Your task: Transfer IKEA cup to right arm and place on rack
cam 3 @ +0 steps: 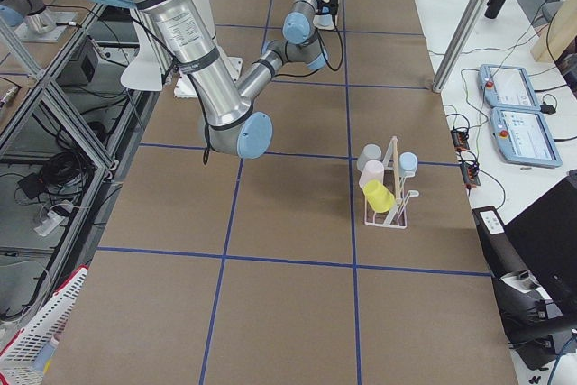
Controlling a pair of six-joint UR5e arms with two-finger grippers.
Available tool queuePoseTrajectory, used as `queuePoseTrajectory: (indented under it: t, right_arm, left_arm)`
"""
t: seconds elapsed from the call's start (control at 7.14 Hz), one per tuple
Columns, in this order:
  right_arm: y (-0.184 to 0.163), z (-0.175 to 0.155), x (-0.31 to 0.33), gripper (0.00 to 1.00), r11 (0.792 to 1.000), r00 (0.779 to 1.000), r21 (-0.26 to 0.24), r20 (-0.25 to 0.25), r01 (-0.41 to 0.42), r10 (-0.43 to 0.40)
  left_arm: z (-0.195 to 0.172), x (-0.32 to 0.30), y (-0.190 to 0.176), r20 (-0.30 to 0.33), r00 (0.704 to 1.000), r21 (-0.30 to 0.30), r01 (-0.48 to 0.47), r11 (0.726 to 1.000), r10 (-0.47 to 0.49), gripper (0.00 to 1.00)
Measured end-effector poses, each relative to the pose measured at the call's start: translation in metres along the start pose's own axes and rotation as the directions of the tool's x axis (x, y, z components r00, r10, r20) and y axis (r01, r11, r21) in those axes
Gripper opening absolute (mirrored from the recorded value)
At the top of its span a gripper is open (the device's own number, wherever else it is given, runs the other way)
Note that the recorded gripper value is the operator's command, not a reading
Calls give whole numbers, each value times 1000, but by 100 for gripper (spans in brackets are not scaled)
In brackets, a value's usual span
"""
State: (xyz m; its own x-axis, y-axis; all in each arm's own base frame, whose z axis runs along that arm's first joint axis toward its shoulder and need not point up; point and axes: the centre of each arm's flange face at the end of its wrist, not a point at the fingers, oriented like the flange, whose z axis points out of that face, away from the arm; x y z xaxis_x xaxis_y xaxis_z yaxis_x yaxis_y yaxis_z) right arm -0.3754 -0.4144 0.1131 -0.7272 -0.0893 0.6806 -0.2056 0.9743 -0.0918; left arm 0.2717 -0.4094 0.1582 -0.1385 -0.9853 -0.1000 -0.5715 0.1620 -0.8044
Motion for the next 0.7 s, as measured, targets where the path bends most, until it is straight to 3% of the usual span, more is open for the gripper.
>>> queuePoseTrajectory:
  t: [0.42, 0.7]
  right_arm:
    - [-1, -4, -5, 33, 1000, 1000, 1, 7, 3, -3]
    - [-9, -26, -2, 33, 1000, 1000, 25, -21, 17, -17]
  left_arm:
    - [-21, 4, -6, -21, 998, 17, -62, 998, 62, 100]
    - [-49, 8, -26, -40, 969, 81, -239, 968, 242, 100]
